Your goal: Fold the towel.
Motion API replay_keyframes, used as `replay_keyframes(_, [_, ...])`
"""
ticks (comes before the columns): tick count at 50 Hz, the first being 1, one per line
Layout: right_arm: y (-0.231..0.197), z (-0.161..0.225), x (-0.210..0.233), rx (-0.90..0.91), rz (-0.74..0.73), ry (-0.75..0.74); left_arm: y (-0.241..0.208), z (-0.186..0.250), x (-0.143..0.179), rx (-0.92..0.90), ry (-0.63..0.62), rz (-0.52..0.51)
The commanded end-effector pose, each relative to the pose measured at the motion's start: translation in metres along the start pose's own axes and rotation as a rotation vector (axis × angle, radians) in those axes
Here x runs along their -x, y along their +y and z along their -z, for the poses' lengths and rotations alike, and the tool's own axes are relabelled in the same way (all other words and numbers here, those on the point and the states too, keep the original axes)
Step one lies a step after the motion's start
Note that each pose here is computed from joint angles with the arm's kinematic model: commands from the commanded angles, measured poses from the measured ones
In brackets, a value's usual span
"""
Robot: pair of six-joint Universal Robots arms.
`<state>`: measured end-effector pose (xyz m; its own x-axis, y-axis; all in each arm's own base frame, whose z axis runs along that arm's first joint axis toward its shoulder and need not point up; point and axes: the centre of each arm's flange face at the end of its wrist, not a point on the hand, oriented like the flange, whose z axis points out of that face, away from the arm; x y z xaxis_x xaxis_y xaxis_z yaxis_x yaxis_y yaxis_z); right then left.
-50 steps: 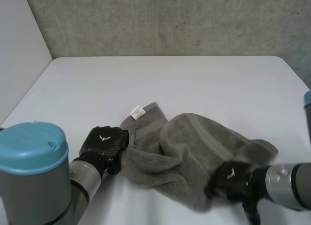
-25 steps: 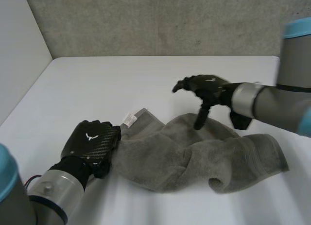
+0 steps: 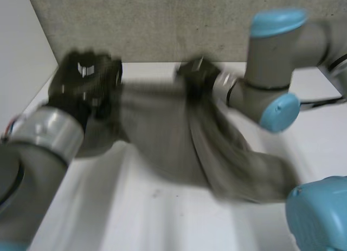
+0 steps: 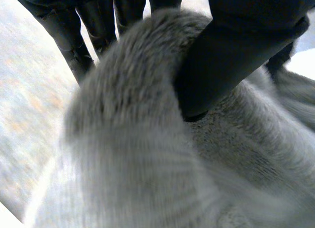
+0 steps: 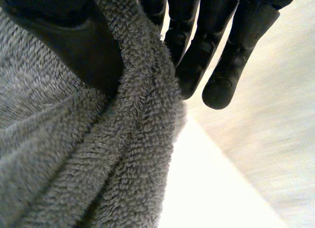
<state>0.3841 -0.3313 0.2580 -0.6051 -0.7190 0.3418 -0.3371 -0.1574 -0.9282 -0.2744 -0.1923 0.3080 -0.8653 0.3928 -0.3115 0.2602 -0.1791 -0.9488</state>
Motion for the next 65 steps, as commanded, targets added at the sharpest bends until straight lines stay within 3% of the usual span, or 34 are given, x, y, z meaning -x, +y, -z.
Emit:
replay_keyframes(1, [-0.089,0.020,-0.097,-0.428,-0.055,0.456,-0.060,-0.059,0.013,-0.209,-0.085,0.039])
replay_keyframes(6, [-0.085,0.027,-0.092,-0.367,-0.048,0.380,-0.067,-0.086,0.012,-0.254,-0.105,0.061])
replay_keyframes(8, [-0.046,0.024,-0.065,-0.194,-0.051,0.232,-0.057,-0.090,0.008,-0.229,-0.098,0.056])
replay_keyframes(9, [-0.046,0.024,-0.065,-0.193,-0.051,0.231,-0.057,-0.090,0.008,-0.229,-0.098,0.055])
replay_keyframes(11, [-0.005,0.034,-0.033,-0.003,-0.007,0.075,-0.017,-0.093,-0.006,-0.115,-0.061,0.037])
replay_keyframes(12, [-0.005,0.034,-0.032,-0.003,-0.007,0.074,-0.017,-0.093,-0.006,-0.114,-0.060,0.037])
replay_keyframes(17, [0.051,0.052,0.003,0.201,0.090,-0.066,0.078,-0.073,-0.036,0.169,0.039,-0.013])
replay_keyframes(20, [0.080,0.063,0.017,0.289,0.104,-0.114,0.112,-0.056,-0.045,0.283,0.075,-0.032])
replay_keyframes(24, [0.117,0.085,0.036,0.420,0.067,-0.172,0.136,-0.038,-0.050,0.371,0.107,-0.047])
replay_keyframes(28, [0.118,0.103,0.043,0.470,0.040,-0.198,0.149,-0.018,-0.051,0.434,0.128,-0.059])
replay_keyframes(34, [0.098,0.129,0.031,0.441,0.014,-0.158,0.138,-0.003,-0.045,0.420,0.123,-0.055])
replay_keyframes(47, [0.085,0.129,-0.020,0.331,-0.146,0.049,0.130,0.009,-0.039,0.383,0.110,-0.050])
replay_keyframes(52, [0.096,0.123,-0.047,0.333,-0.170,0.119,0.133,0.012,-0.039,0.395,0.112,-0.052])
replay_keyframes(65, [0.150,0.100,-0.069,0.401,-0.138,0.157,0.136,0.011,-0.036,0.407,0.101,-0.051])
